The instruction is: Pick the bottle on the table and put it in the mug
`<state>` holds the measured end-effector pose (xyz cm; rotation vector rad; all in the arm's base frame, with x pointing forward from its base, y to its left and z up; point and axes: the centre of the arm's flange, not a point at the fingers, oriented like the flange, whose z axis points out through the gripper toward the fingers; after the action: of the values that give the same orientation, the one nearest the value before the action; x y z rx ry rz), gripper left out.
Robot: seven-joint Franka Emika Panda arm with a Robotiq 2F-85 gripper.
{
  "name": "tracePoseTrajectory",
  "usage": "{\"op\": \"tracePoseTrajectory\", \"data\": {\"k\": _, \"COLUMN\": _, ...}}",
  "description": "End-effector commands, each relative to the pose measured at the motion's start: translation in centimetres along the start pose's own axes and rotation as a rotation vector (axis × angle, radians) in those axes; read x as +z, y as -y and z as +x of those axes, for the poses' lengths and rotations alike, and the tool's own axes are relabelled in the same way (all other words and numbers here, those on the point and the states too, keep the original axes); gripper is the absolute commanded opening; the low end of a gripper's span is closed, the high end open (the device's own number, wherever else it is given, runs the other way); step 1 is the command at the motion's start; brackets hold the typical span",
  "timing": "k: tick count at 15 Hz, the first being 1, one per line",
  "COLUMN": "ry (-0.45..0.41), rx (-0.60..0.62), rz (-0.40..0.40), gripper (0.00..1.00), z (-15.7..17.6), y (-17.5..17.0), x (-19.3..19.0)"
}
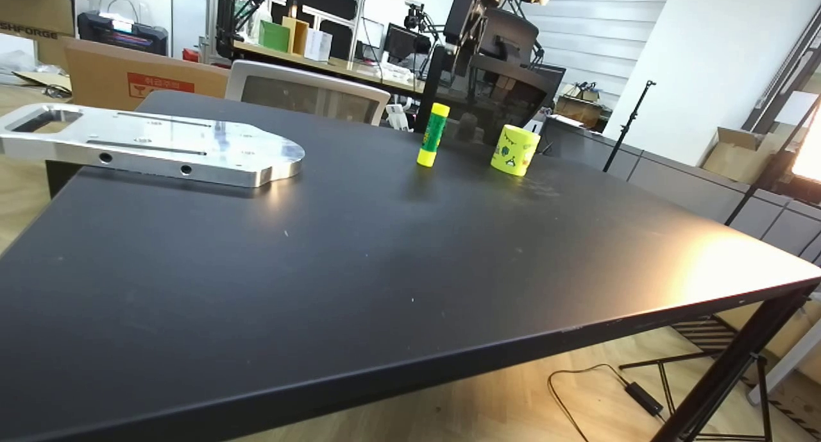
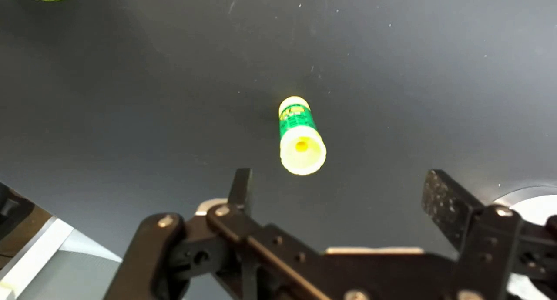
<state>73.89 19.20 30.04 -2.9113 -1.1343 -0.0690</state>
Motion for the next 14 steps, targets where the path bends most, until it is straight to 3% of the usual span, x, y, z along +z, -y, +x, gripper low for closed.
{"op": "tracePoseTrajectory", "data": {"k": 1, "ry": 0.011, "rx": 0.024, "rz": -0.012, "gripper": 1.0, "z": 2.9, "y": -1.1, "x": 2.9}}
{"op": "tracePoseTrajectory", "data": {"k": 7, "ry": 0.019, "rx": 0.027, "rz": -0.023, "gripper": 1.0, "z": 3.0, "y": -2.4, "x": 6.4}}
{"op": "tracePoseTrajectory", "data": {"k": 8, "ry": 0.013, "rx": 0.024, "rz": -0.025, "gripper": 0.75, "z": 2.9, "y": -2.5, "x": 6.7}}
{"op": "tracePoseTrajectory", "data": {"k": 9, "ry": 0.011, "rx": 0.026, "rz": -0.025, "gripper": 0.74, "z": 3.1, "y": -2.6, "x": 7.0}}
{"op": "tracePoseTrajectory", "data": {"k": 14, "ry": 0.025, "rx": 0.039, "rz": -0.012, "gripper": 0.39, "z": 3.1, "y": -2.8, "x": 7.3}}
